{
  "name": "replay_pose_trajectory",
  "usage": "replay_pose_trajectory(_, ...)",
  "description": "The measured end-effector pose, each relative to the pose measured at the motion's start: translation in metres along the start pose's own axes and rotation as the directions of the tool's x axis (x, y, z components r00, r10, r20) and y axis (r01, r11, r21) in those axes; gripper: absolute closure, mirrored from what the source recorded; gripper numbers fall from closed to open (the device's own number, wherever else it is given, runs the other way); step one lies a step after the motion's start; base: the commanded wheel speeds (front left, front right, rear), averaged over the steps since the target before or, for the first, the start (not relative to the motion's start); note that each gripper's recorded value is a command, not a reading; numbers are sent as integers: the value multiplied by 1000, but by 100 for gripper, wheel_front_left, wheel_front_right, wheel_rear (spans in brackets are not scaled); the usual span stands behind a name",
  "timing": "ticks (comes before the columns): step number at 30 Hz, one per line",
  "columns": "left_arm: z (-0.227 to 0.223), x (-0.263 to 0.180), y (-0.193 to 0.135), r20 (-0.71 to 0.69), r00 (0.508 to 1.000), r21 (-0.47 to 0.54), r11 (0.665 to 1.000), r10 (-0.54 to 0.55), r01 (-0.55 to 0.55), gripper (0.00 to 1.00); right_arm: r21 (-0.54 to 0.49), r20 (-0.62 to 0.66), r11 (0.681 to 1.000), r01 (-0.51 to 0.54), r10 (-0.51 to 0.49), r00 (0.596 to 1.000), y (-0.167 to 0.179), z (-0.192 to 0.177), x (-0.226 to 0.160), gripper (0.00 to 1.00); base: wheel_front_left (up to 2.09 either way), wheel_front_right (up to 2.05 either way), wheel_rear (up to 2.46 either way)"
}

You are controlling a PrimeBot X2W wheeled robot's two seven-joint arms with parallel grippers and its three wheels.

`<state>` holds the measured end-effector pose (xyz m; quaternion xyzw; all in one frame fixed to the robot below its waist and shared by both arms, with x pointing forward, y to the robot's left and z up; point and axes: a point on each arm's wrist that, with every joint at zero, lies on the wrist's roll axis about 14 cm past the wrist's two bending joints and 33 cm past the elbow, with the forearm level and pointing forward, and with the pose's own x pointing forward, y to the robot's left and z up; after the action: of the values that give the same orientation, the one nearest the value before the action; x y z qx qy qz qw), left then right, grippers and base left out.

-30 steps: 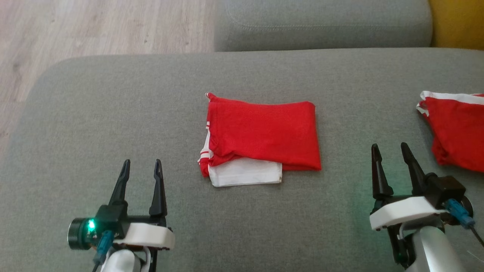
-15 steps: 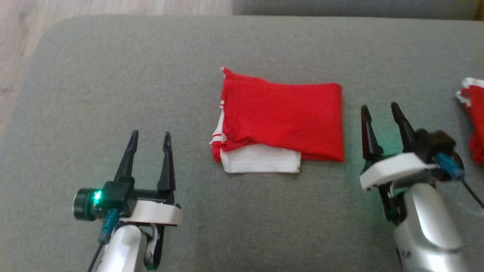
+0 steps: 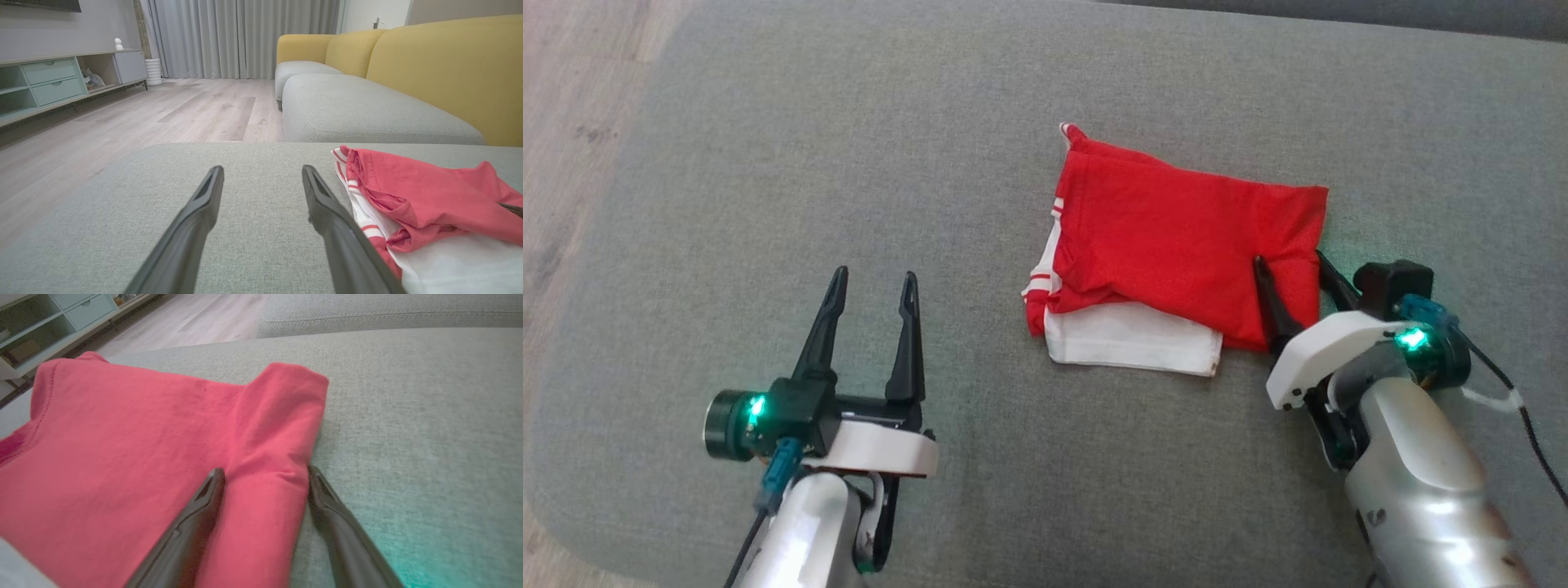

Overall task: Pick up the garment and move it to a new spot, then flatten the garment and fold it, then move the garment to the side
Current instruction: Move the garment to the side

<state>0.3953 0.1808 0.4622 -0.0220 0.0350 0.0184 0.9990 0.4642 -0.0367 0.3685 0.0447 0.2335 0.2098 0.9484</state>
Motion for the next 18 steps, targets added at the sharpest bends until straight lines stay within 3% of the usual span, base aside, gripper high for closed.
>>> replay_pose_trajectory(1,1,0,1,2,1000,-2,1000,4,-4,0,-7,-7,1000,-4,4,1000,1,0,1,32,0,0,0)
replay_pose_trajectory(2,2,-1,2,4,1000,-1,1000,9,-9,0,-14,-10,1000,-7,7,1000,2,1,1,84,0,0,0)
replay_pose_trajectory(3,3,-1,1,7,1000,-1,1000,9,-9,0,-21,-13,1000,-11,11,1000,3,1,1,100,0,0,0)
replay_pose_trajectory(10,11,0,-6,32,999,1,1000,-14,14,0,-65,11,998,-8,9,1000,3,6,-7,100,0,0,0)
replay_pose_trajectory(18,22,2,-39,67,991,4,994,-112,112,0,-197,55,979,47,-36,998,-16,20,-28,100,0,0,0)
